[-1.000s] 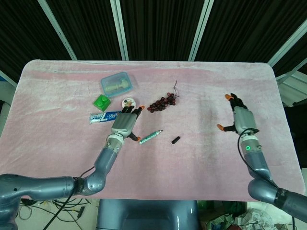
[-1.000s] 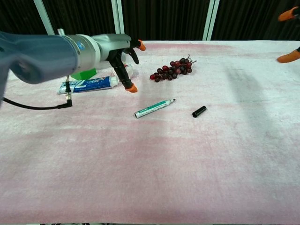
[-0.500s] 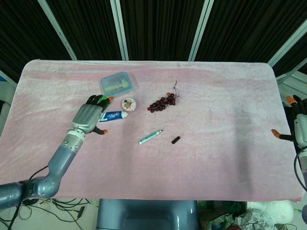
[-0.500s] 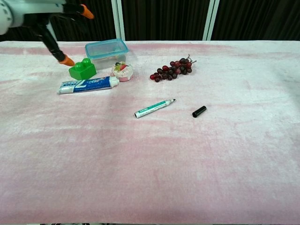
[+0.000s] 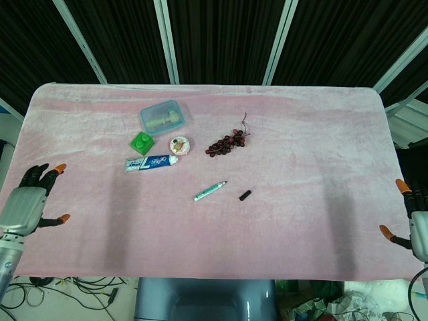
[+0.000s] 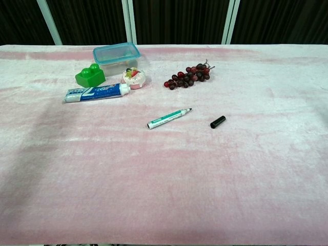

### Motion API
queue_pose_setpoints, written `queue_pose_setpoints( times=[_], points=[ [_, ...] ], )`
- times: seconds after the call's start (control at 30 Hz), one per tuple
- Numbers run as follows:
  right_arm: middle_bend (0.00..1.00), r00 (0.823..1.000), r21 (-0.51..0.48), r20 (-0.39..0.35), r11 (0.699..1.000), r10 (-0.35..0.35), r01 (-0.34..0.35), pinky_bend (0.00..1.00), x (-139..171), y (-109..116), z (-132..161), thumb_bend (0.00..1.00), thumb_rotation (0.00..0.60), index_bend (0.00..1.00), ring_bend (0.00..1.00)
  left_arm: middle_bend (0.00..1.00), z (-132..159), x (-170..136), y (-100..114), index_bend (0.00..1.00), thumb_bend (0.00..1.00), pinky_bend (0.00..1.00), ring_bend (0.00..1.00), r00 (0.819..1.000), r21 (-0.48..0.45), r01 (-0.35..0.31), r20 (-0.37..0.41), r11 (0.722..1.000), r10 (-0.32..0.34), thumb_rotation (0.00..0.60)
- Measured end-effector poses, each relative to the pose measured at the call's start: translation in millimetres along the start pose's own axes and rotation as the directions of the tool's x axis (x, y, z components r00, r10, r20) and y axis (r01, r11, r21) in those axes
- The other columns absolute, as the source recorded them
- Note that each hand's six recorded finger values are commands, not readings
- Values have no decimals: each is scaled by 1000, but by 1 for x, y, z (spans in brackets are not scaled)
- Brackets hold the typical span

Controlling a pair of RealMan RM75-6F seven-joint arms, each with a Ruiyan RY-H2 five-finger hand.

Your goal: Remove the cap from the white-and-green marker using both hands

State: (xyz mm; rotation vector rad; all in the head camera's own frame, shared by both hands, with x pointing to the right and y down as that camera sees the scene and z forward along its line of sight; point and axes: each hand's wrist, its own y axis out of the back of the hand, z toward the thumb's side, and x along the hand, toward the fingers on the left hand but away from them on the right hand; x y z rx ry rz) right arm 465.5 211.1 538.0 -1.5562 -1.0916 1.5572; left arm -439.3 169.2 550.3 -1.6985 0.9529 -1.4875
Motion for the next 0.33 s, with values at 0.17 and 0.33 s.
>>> queue_pose_setpoints(
  times=[0.17,0.33],
  points=[
    [0,999,48,-50,999,3,0,150,17,-19,23,94,600,59,23,138,-33,-35,1,47,101,0,0,998,-22,-52,-27,998,52,600],
    [0,999,54,-54,999,0,3,150,30,-29,31,94,600,59,23,120,-44,-47,4,55,102,0,0,996,-26,-85,-29,996,84,600]
  ],
)
